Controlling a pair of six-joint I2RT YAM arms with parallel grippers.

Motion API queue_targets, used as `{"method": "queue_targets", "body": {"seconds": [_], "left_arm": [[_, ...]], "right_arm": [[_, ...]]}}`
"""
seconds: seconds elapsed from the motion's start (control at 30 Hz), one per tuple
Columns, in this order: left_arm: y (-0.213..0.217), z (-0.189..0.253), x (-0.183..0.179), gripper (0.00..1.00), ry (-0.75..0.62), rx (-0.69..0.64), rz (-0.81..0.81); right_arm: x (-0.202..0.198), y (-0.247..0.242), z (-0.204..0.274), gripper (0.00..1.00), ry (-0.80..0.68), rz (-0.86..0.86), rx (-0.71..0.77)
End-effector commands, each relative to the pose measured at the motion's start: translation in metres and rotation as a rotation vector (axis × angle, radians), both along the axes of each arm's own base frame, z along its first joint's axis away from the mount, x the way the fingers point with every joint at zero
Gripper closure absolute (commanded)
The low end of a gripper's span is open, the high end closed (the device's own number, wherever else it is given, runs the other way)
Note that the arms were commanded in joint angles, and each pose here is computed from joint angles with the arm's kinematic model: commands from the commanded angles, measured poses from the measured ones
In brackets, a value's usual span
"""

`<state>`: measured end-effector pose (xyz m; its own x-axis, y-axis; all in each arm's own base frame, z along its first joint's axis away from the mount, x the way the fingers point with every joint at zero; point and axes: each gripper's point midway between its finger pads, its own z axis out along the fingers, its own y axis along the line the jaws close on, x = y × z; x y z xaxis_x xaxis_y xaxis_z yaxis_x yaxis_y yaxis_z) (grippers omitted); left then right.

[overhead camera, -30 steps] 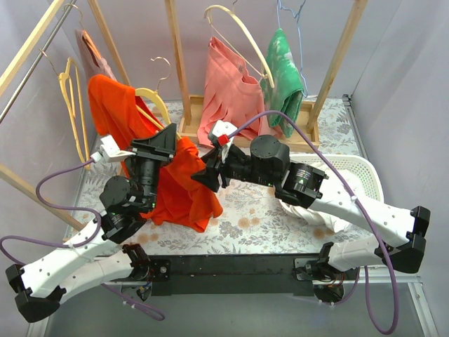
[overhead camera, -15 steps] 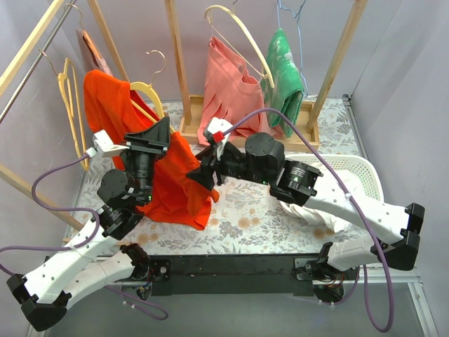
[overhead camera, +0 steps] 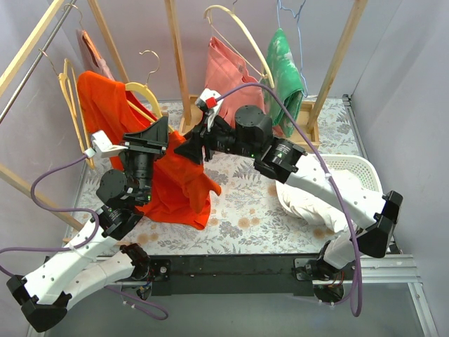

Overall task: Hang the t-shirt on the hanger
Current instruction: Place the hanger at the clothesline.

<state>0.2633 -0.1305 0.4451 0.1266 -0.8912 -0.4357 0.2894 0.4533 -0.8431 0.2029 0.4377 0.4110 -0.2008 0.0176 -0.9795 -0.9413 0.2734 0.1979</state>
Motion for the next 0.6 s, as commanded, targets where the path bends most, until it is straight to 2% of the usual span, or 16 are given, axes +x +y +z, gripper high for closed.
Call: {"method": "queue_targets", "body": {"seconds": [0.0, 0.03, 0.1, 0.13, 0.17, 0.23, 0.33, 0.43, 0.47, 0.53, 0.57], "left_arm": [[0.007, 0.019, -0.008, 0.94, -0.059, -0.031, -0.003], [0.008, 0.020, -0.008, 0.94, -0.063, -0.033, -0.003], [0.007, 0.020, -0.008, 0.94, -0.063, -0.032, -0.007], [0.007, 0.020, -0.008, 0.94, -0.061, -0.029, -0.007], [0.006, 0.020, -0.008, 0.94, -0.061, -0.035, -0.013], [0.006, 0.019, -0.009, 0.94, -0.057, -0.034, -0.017], [0.001, 0.015, -0.009, 0.91, -0.034, -0.034, -0.045], [-0.007, 0.012, -0.011, 0.76, 0.001, -0.047, -0.100], [-0.009, 0.012, -0.012, 0.68, 0.007, -0.055, -0.112], [-0.011, 0.012, -0.015, 0.64, 0.015, -0.072, -0.137], [-0.011, 0.012, -0.016, 0.57, 0.017, -0.075, -0.145]], "right_arm": [[-0.013, 0.008, 0.017, 0.50, -0.002, 0.081, 0.049], [-0.013, 0.009, 0.015, 0.51, -0.001, 0.084, 0.044], [-0.013, 0.009, 0.012, 0.62, -0.005, 0.084, 0.037], [-0.012, 0.008, 0.011, 0.70, -0.011, 0.079, 0.035], [-0.010, 0.008, 0.010, 0.88, -0.013, 0.069, 0.033], [-0.007, 0.008, 0.011, 0.98, -0.027, 0.058, 0.032], [-0.002, 0.006, 0.013, 0.99, -0.045, 0.028, 0.030], [0.000, 0.005, 0.015, 0.99, -0.061, 0.013, 0.030], [0.000, 0.005, 0.017, 0.99, -0.072, 0.013, 0.031], [-0.001, 0.005, 0.018, 0.99, -0.083, 0.008, 0.031], [-0.001, 0.006, 0.018, 0.99, -0.082, 0.002, 0.030]]}}
